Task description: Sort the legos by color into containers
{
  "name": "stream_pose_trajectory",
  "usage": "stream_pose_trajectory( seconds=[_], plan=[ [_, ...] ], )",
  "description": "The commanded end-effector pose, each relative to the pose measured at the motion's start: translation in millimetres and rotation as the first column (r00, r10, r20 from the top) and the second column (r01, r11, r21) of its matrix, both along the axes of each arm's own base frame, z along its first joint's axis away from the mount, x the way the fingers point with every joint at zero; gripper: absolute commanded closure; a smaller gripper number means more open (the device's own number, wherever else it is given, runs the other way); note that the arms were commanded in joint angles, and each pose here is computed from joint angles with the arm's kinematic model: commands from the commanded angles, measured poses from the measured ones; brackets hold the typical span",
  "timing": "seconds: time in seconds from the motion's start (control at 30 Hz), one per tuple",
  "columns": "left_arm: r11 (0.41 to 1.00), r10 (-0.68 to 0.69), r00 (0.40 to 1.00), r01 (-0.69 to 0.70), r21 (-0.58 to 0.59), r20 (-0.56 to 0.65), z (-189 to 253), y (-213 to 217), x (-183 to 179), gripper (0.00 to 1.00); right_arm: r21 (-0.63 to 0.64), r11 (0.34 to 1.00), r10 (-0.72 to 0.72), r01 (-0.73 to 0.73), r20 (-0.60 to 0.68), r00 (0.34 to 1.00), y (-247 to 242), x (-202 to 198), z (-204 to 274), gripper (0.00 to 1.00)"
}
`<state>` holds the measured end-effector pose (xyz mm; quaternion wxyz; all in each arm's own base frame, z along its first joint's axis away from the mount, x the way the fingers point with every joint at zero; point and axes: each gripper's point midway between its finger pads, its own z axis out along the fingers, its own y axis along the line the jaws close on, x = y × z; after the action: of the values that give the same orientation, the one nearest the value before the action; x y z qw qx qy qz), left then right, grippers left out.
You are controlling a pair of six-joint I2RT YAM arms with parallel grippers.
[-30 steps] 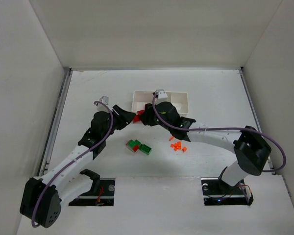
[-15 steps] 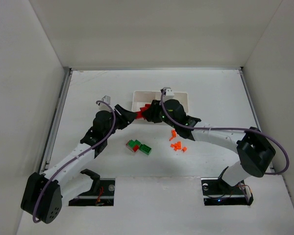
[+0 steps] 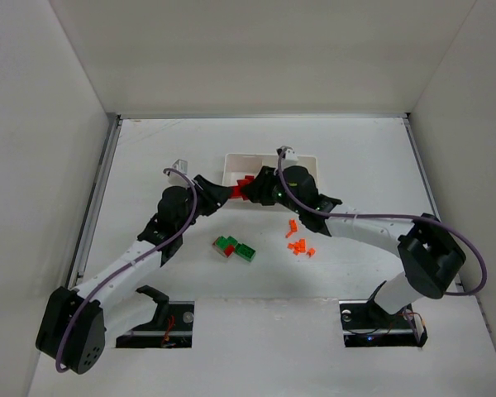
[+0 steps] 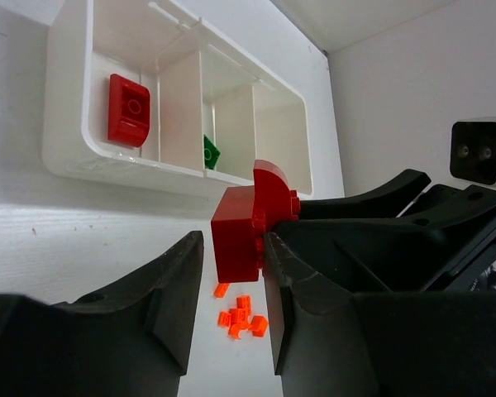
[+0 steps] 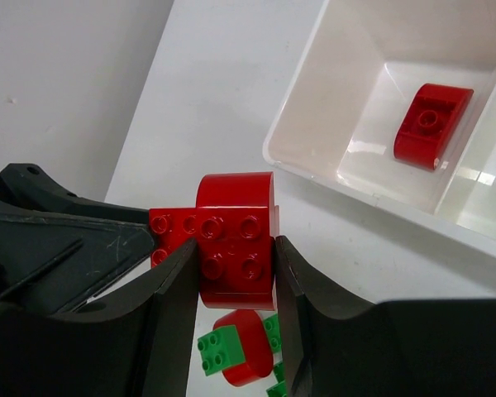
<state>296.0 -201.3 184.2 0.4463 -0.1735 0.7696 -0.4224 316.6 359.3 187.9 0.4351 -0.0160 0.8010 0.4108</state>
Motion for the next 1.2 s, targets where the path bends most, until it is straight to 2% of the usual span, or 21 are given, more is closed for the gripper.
stream_pose_trajectory(
  seconds=[0.0,0.33,0.53,0.7,0.93,1.07,1.17],
  plan=[
    [0.998,-0.028,0.998,0.031,-0.046,0.053,14.4,-10.2,-0.1,0.68,0.137,0.985,0.104,-0.109,0.042,0.994,21.4,-13.2,32.7,0.75],
    [0.997,-0.044,0.997,0.047,-0.054,0.057,13.4,-17.0,-0.7,0.68,0.184,0.973,0.139,-0.14,0.017,0.99,24.4,-14.6,31.1,0.76],
    [0.998,-0.031,0.998,0.035,-0.056,0.063,14.5,-13.6,-0.1,0.83,0.203,0.971,0.131,-0.13,0.009,0.991,18.8,-11.9,29.7,0.76],
    [0.999,-0.014,0.998,0.017,-0.046,0.064,11.7,-5.8,-0.4,0.88,0.216,0.971,0.105,-0.106,0.017,0.994,7.4,-5.8,35.0,0.76],
    [1.0,0.025,1.0,-0.024,-0.016,0.007,-17.4,12.7,-3.4,0.9,0.3,0.95,0.071,-0.088,0.067,0.995,-18.8,7.1,71.7,0.77],
    [0.999,0.054,0.999,-0.054,-0.008,0.003,-19.5,25.3,-4.4,0.9,0.291,0.956,0.026,-0.048,0.077,0.997,-30.7,18.2,75.7,0.77],
    [0.999,0.054,0.998,-0.054,-0.008,0.03,-8.5,26.6,-4.0,0.9,0.227,0.974,-0.008,-0.007,0.066,0.998,-26.6,35.1,60.6,0.76]
  ],
)
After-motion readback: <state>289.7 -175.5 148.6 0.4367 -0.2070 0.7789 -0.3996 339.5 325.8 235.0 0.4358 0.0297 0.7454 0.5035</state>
